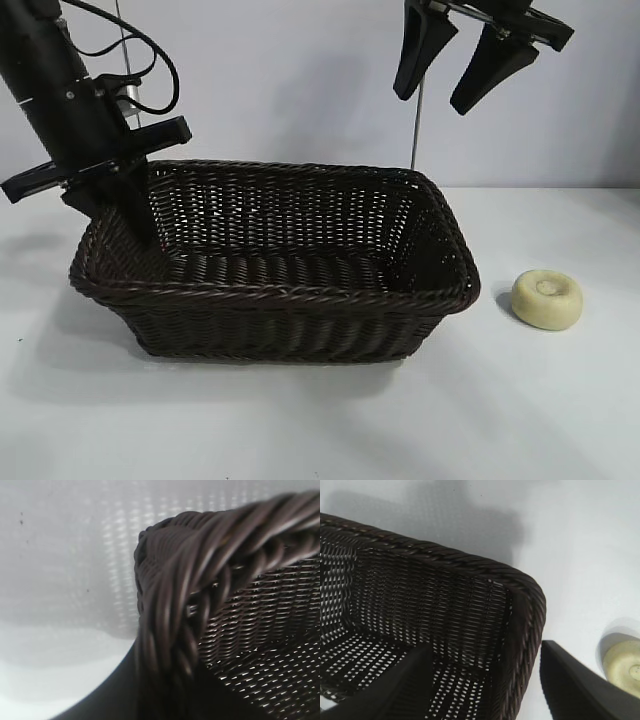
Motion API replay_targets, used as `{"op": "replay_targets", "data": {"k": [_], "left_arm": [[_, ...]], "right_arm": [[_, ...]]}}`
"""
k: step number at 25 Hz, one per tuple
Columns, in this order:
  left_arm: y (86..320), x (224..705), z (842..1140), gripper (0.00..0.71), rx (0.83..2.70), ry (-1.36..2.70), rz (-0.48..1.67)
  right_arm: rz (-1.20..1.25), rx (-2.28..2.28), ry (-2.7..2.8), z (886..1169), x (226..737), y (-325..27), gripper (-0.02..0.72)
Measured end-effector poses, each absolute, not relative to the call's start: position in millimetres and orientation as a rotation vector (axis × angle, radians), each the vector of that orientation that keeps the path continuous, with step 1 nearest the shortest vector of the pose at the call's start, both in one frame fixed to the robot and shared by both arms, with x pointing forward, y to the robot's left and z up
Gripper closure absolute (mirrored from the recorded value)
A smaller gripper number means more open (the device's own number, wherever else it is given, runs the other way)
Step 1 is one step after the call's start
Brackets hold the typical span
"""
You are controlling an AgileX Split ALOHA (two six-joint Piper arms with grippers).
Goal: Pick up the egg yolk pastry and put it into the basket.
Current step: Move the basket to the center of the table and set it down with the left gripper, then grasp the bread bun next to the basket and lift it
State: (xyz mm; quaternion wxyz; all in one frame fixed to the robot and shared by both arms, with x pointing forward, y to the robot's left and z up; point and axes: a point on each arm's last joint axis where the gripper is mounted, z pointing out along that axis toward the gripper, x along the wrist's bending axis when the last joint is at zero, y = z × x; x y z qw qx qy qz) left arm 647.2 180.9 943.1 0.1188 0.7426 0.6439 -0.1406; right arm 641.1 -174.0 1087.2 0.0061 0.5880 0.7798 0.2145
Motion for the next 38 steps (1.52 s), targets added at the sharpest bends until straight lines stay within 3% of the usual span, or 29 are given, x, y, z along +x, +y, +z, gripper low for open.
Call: {"op": "replay_targets", "data": {"k": [8,14,17,32,38], "left_arm": [[176.2,649.7,937.3,0.593,2.166,1.870,-0.390],[174.2,650.8,939.4,0.289,2.148,1.863,-0.386],[175.8,650.4,946.2,0.217,2.161,1.851,-0.352],[187.1,612.7,1076.4,0.195,2.061,1.680,-0.067],[180.5,608.7,1084.2,0.195,1.886,1.720,-0.146]], "right_arm": [[0.671,1.840,2.441,1087.2,641.1,-174.0,0.251],[0.671,1.840,2.441,1087.2,641.1,-174.0,0.251],[0.671,1.840,2.441,1087.2,641.1,-174.0,0.251],[0.670,1.841,2.441,1087.2,641.0,-174.0,0.251],[0.670,1.842,2.441,1087.2,641.0,-174.0,0.251]]}}
